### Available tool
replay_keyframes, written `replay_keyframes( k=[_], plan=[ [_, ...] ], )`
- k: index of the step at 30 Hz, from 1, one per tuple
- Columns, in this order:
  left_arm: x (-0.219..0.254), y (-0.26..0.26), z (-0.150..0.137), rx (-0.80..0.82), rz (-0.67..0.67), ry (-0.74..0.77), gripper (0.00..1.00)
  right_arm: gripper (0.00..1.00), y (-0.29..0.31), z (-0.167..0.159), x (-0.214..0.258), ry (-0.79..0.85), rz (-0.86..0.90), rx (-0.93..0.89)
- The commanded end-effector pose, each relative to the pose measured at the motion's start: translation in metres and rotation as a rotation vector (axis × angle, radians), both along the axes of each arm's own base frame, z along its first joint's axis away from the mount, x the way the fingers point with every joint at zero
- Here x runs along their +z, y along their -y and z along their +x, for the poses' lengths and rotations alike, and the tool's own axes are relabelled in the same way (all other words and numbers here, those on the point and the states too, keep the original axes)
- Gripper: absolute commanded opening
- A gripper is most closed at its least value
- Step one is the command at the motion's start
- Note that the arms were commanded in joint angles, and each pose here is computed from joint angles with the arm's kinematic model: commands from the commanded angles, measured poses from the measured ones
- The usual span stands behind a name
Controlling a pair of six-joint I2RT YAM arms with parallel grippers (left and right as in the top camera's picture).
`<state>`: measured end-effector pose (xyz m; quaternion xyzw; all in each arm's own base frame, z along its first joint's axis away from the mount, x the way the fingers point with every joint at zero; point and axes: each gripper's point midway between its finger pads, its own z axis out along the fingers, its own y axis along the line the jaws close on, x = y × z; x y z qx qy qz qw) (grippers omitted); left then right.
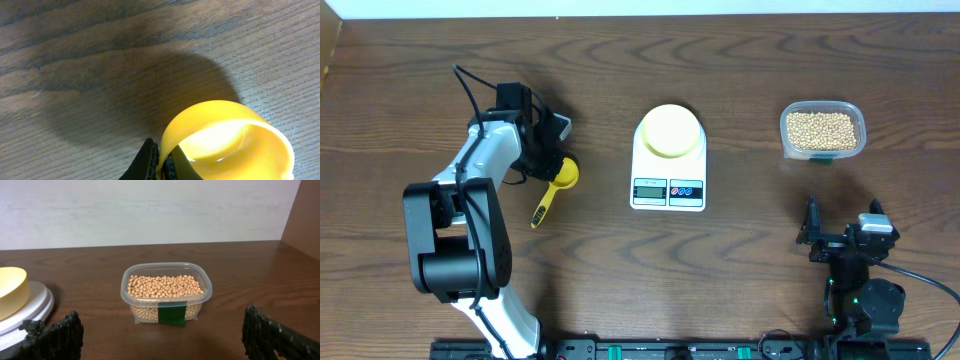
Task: Scoop item into bowl and weigh 50g on scale
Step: 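Lift the yellow scoop with the left gripper and rotate it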
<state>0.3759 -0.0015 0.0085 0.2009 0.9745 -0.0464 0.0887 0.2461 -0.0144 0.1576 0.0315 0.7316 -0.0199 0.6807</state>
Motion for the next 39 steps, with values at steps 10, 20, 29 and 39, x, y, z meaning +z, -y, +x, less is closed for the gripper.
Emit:
replay_keyframes(
  k=[10, 20, 29, 39],
  plan=[
    [0.029, 0.001, 0.006, 0.001, -0.007, 0.079, 0.08, 0.99, 0.0, 0.0, -0.001, -0.002, -0.011, 0.0],
    [0.051, 0.001, 0.009, 0.006, -0.005, 0.137, 0.08, 0.99, 0.0, 0.0, -0.001, -0.002, -0.011, 0.0],
    [0.08, 0.0, 0.012, 0.024, -0.005, 0.212, 0.08, 0.99, 0.0, 0.0, -0.001, -0.002, -0.011, 0.0],
    [0.102, 0.0, 0.013, 0.135, -0.036, 0.258, 0.08, 0.99, 0.0, 0.0, -0.001, -0.002, -0.011, 0.0]
  ],
)
